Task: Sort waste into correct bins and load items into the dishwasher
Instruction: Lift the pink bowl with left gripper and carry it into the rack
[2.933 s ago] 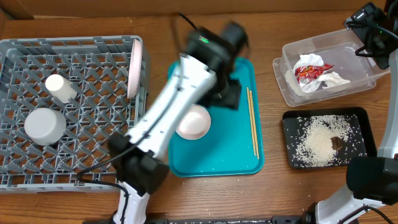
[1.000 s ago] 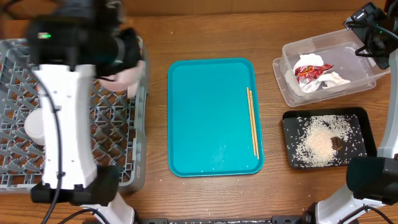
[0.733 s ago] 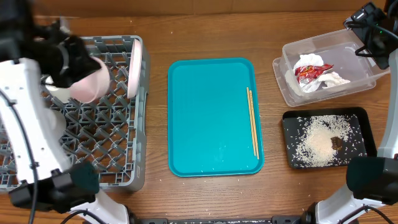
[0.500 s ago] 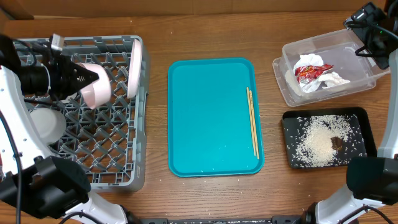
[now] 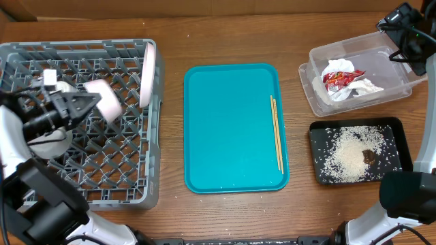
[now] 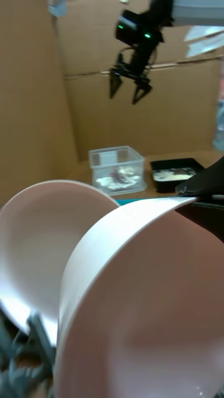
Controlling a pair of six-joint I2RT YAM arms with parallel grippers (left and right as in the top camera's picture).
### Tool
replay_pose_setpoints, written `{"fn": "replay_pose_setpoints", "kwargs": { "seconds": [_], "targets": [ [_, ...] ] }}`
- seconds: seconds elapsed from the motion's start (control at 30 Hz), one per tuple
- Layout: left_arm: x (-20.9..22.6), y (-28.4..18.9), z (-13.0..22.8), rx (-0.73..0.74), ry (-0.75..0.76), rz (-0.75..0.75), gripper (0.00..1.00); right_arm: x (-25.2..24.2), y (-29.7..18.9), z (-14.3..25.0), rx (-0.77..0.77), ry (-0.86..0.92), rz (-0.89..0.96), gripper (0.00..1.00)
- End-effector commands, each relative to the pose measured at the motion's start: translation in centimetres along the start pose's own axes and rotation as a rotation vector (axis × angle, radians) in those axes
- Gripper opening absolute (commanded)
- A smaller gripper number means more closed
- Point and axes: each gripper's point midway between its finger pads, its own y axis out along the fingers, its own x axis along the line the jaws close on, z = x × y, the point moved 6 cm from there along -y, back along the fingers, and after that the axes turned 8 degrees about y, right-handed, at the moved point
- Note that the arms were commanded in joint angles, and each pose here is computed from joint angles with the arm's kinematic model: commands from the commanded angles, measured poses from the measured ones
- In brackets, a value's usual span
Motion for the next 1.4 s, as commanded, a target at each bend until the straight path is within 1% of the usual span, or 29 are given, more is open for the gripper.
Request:
{"fn": "replay_pose_setpoints", "kwargs": {
  "seconds": [0.0, 0.13, 0.43, 0.6, 0.77, 0.87, 1.07, 1.37],
  "targets": [
    [0.2, -1.5, -0.2, -0.065, 0.008, 0.023, 0.04, 0.1, -0.3, -0.1, -0.009, -0.003, -0.008, 1.0],
    [0.3, -1.7, -0.2, -0.073, 0.015, 0.018, 0.04, 0.1, -0.3, -0.1, -0.009, -0.003, -0.008, 1.0],
    [0.1, -0.9, -0.1, -0.05, 0.097, 0.019, 0.04, 0.1, -0.3, -0.1, -0.009, -0.003, -0.008, 1.0],
    [1.1, -0.4, 0.8, -0.049, 0.117, 0.03, 0.04, 0.1, -0.3, -0.1, -0.009, -0.003, -0.008, 1.0],
    [2.2, 0.3, 1.9, -0.096, 0.096, 0.092, 0.04, 0.1, -0.3, -0.1, -0.009, -0.003, -0.008, 1.0],
    [2.5, 0.5, 2.3, -0.101, 0.078, 0.103, 0.04, 0.1, -0.3, -0.1, -0.009, -0.003, -0.008, 1.0],
    [2.9, 0.2, 2.6, -0.084, 0.005, 0.077, 0.04, 0.1, -0.3, -0.1, -0.009, -0.003, -0.008, 1.0],
    [4.5, -1.2, 3.0, -0.072, 0.008, -0.021, 0.04, 0.1, -0.3, -0.1, -0.009, -0.003, -0.008, 1.0]
  ]
}}
